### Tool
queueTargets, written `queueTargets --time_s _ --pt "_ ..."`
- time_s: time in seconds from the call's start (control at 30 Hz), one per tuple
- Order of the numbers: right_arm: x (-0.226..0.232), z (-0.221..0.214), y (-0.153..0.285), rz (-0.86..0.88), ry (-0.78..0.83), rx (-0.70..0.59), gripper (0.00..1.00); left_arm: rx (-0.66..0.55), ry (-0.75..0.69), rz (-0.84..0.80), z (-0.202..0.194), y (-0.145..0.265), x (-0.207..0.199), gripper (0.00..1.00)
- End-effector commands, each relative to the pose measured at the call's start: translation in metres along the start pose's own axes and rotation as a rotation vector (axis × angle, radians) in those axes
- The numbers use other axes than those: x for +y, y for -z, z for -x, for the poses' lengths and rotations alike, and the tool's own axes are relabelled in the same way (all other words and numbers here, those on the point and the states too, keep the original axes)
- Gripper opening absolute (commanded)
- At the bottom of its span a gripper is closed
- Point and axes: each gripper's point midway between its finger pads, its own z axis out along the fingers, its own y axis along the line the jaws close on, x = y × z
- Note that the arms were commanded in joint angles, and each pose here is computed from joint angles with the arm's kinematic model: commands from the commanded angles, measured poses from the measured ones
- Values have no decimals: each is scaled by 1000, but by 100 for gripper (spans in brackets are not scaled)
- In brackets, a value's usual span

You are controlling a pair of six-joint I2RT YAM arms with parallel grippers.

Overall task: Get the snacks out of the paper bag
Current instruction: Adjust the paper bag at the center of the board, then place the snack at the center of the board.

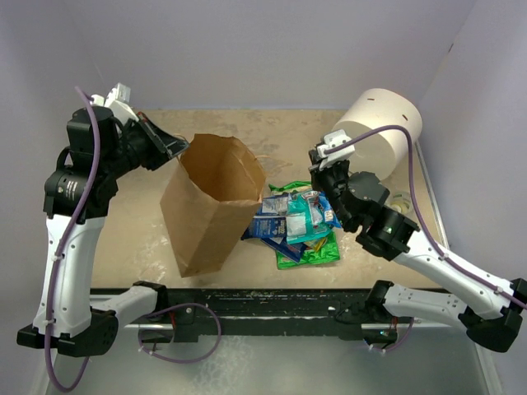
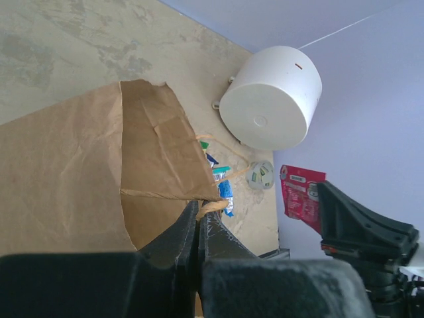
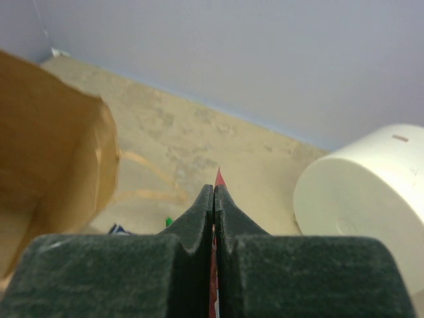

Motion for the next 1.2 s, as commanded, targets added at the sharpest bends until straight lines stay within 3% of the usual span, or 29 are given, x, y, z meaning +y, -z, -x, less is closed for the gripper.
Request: queueTargets --time_s 0.0,0.17,0.47,0.67,1.17 --pt "-8 -18 6 -36 -26 40 0 -55 -3 -22 5 13 -6 0" --pt "-3 -27 6 -17 -7 65 0 -91 -19 61 0 26 16 0" --pt "10 -77 1 23 120 193 0 -130 36 351 -38 59 97 0" --pt "10 -114 0 -39 91 262 0 -149 65 381 -52 72 113 16" --pt "16 -185 -1 -158 11 399 0 -242 27 416 -36 97 112 59"
